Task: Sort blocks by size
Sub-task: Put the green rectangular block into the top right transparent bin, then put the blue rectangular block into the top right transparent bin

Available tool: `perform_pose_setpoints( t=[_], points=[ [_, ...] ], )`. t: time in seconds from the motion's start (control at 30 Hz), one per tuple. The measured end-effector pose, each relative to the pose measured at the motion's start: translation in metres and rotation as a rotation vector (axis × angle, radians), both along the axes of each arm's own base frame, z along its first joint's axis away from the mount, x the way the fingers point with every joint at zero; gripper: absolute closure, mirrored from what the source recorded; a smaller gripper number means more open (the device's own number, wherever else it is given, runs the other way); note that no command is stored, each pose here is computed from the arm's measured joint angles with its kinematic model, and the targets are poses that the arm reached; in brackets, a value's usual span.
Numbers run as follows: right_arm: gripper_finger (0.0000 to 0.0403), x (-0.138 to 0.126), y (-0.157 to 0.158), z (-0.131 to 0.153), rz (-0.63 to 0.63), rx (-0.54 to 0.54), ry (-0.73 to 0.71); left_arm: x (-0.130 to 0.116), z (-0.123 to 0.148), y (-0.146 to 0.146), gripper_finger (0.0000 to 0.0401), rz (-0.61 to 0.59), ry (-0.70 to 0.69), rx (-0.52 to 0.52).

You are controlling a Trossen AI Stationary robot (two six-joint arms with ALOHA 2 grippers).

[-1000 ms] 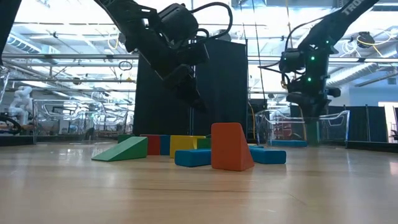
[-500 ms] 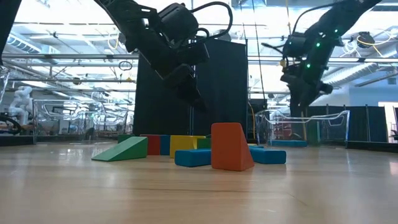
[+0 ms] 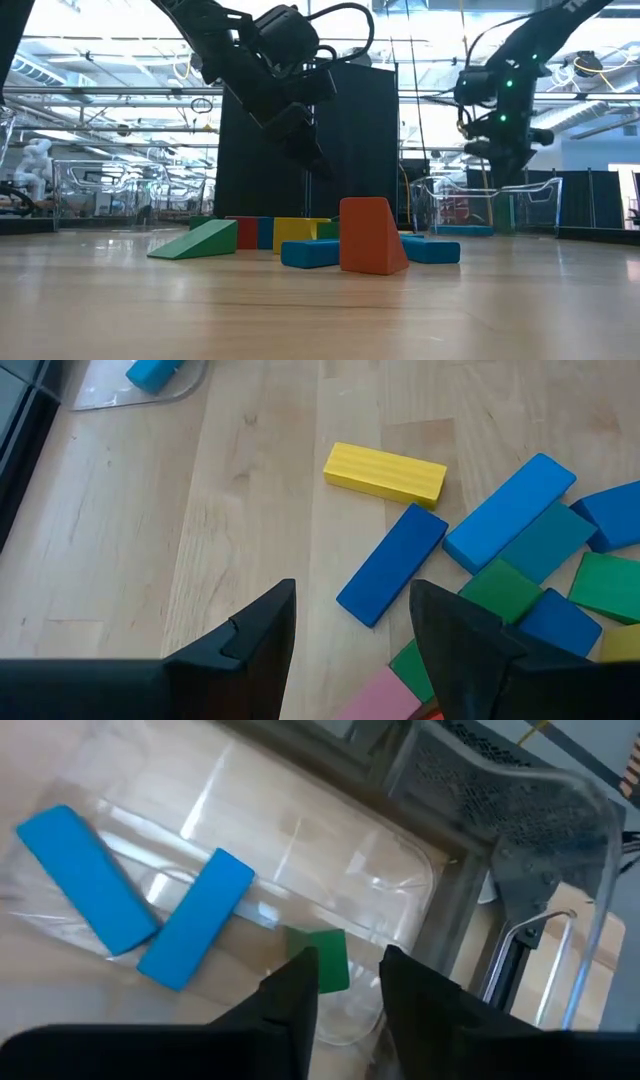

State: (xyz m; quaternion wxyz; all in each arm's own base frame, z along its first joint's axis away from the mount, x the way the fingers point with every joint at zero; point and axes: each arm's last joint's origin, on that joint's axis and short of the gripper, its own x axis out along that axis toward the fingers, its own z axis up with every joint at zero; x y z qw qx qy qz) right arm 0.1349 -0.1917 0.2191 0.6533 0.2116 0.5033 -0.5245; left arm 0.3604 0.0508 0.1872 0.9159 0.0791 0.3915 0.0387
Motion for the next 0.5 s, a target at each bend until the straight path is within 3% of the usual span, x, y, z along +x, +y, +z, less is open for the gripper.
perform_pose_setpoints(
  t=[0.2, 0.37, 0.5],
  points=[
    [0.0324, 0.007, -0.005, -0.014, 0.026, 0.084, -0.023, 0.000, 0.000, 0.000, 0.0202, 0.000, 0.001, 0.000],
    [0.0330, 0.016, -0.005, -0.012, 0.140, 0.146, -0.205, 0.000, 0.000, 0.000, 0.0202, 0.000, 0.001, 0.001],
    [0.0330, 0.017, -0.004, 0.000, 0.175, 0.086, -0.281, 0.000, 0.000, 0.000, 0.0202, 0.000, 0.001, 0.001]
  ],
)
